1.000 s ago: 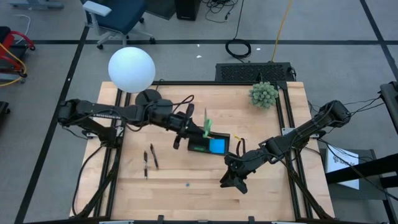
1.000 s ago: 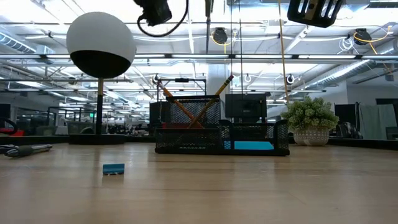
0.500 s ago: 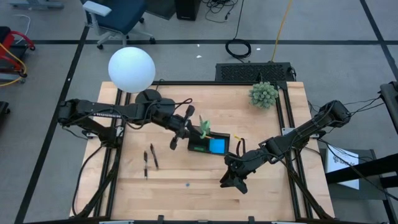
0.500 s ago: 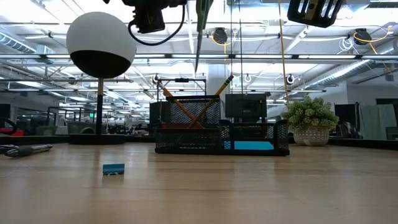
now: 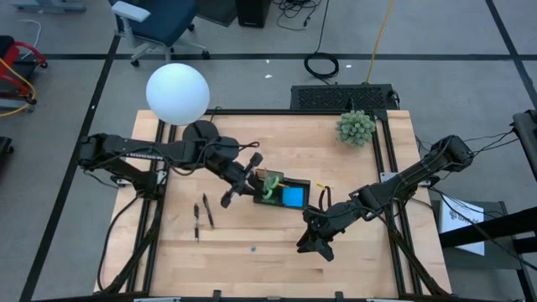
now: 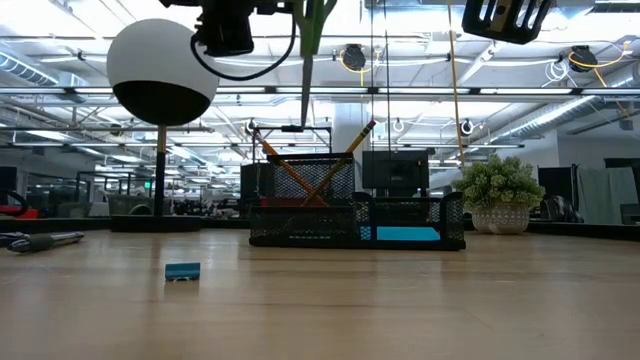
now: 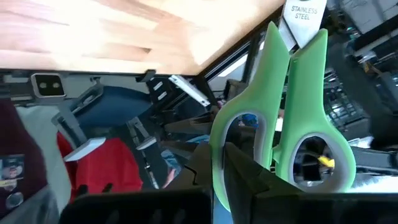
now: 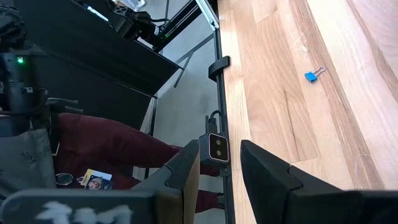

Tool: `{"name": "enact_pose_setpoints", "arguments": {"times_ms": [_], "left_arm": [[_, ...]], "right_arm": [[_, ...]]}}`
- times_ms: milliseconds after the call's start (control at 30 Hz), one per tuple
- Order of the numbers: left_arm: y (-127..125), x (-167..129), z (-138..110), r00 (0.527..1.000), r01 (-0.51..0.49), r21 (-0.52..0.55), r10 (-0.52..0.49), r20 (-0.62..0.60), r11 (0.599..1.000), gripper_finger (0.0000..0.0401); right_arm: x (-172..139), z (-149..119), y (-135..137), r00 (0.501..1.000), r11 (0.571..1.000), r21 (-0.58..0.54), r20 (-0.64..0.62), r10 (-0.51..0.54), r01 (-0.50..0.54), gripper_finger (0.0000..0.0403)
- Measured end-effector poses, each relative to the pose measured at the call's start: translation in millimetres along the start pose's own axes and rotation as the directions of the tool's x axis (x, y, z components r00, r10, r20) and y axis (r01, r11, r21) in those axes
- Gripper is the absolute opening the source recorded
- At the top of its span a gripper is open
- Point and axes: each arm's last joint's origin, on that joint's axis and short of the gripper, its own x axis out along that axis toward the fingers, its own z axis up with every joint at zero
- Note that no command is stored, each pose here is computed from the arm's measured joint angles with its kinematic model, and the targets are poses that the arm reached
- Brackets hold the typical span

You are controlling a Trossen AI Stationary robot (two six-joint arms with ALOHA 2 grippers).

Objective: Pick and place office supplies into organizer
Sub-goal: Put the green scissors into the desk organizer

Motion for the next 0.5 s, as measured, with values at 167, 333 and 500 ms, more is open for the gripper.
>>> {"name": "enact_pose_setpoints", "arguments": {"times_ms": [167, 333, 500], "left_arm": [[5.0, 1.9, -2.2, 0.999, -0.045, -0.001, 0.045, -0.016, 0.999, 0.0013], [8.6, 3.6, -5.0, 0.997, -0.071, 0.004, 0.071, -0.032, 0.997, 0.0004], [12.8, 5.0, -5.9, 0.995, -0.099, 0.012, 0.099, -0.029, 0.995, 0.0015]], "right_arm": [[0.0, 0.0, 0.1, 1.0, 1.0, 0.0, 0.0, 0.001, -0.001, 0.0105], [0.0, 0.0, 0.0, 1.0, 1.0, 0.0, 0.0, 0.0, 0.0, 0.0105], [0.0, 0.0, 0.1, 1.0, 1.0, 0.0, 0.0, 0.001, -0.001, 0.0105]]}}
